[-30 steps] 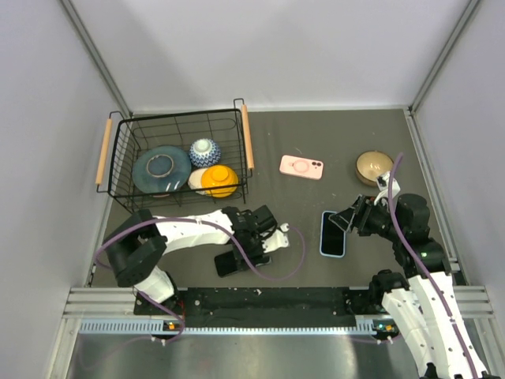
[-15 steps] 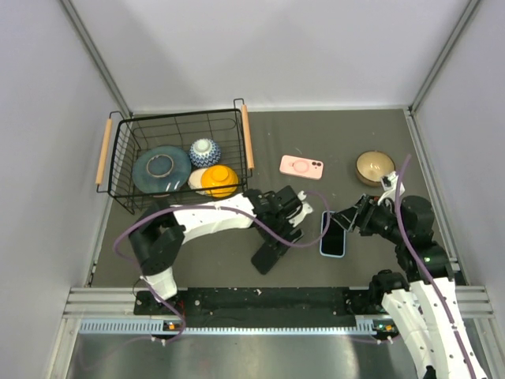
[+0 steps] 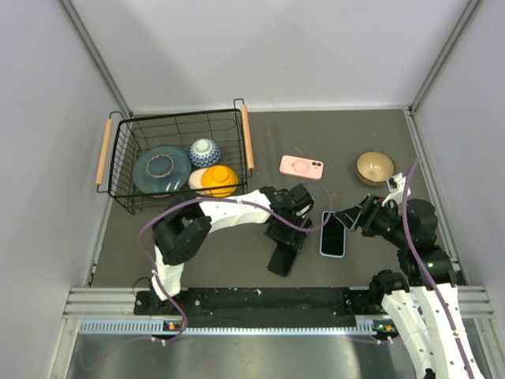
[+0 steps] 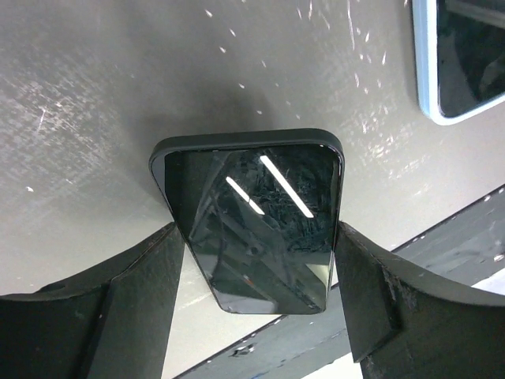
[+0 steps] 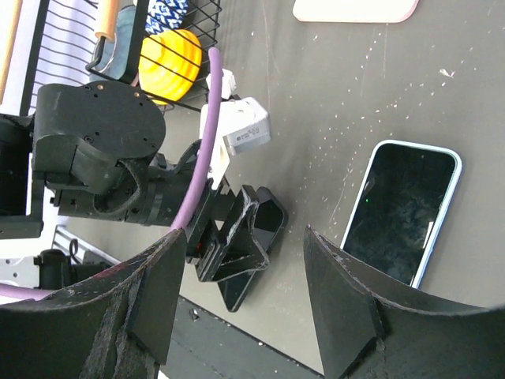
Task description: Put the phone into the phone case
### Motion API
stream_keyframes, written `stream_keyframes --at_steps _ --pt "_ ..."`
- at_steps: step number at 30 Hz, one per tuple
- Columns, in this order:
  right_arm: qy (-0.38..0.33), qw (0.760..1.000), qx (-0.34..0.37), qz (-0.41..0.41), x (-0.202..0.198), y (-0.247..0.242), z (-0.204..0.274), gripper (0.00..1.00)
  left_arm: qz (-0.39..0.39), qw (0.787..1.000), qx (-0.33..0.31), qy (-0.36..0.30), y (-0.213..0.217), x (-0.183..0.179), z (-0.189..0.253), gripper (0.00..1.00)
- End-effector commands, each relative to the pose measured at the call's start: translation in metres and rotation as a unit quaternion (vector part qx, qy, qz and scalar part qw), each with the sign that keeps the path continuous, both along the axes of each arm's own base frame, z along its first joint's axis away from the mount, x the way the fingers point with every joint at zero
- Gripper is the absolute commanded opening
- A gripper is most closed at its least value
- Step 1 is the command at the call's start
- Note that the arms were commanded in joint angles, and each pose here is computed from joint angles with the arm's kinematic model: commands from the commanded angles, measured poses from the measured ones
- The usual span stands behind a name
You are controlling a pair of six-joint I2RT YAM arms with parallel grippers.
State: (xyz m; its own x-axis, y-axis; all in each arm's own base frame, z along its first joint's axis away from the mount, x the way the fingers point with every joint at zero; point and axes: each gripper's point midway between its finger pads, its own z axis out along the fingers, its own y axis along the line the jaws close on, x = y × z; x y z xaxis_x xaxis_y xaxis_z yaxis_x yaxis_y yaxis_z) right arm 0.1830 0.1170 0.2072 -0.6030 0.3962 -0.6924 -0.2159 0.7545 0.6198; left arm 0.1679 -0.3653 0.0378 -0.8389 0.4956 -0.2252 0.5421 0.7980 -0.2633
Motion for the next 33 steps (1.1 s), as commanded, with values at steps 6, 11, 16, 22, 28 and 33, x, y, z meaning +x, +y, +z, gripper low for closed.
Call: stream_keyframes --at_steps 6,11,16,22,28,33 --pt "-0.03 0.999 0.014 -0.032 0.003 -0.006 0.029 0.61 0.093 0.994 -0.051 -0.02 -0.017 0.022 0.012 0.53" --pt "-0.033 0.998 0.018 -0.04 0.003 -0.007 0.034 0.61 0.1 0.993 -0.055 -0.044 -0.011 0.027 0.023 0.8" --pt "-0.028 0.998 0.022 -0.058 0.005 -0.011 0.034 0.61 0.106 0.99 -0.072 -0.064 -0.008 0.033 0.041 0.99" --pt "-0.009 0.995 0.003 -0.101 0.024 -0.023 0.03 0.61 0.106 0.976 -0.136 -0.13 -0.003 0.042 0.1 0.99" --pt "0.044 0.986 -0.056 -0.149 0.08 -0.039 0.009 0.5 0.092 0.948 -0.177 -0.246 0.036 0.049 0.171 0.99" --pt "0.088 0.98 -0.095 -0.151 0.129 -0.03 -0.005 0.45 0.072 0.906 -0.244 -0.339 0.08 0.034 0.231 0.99"
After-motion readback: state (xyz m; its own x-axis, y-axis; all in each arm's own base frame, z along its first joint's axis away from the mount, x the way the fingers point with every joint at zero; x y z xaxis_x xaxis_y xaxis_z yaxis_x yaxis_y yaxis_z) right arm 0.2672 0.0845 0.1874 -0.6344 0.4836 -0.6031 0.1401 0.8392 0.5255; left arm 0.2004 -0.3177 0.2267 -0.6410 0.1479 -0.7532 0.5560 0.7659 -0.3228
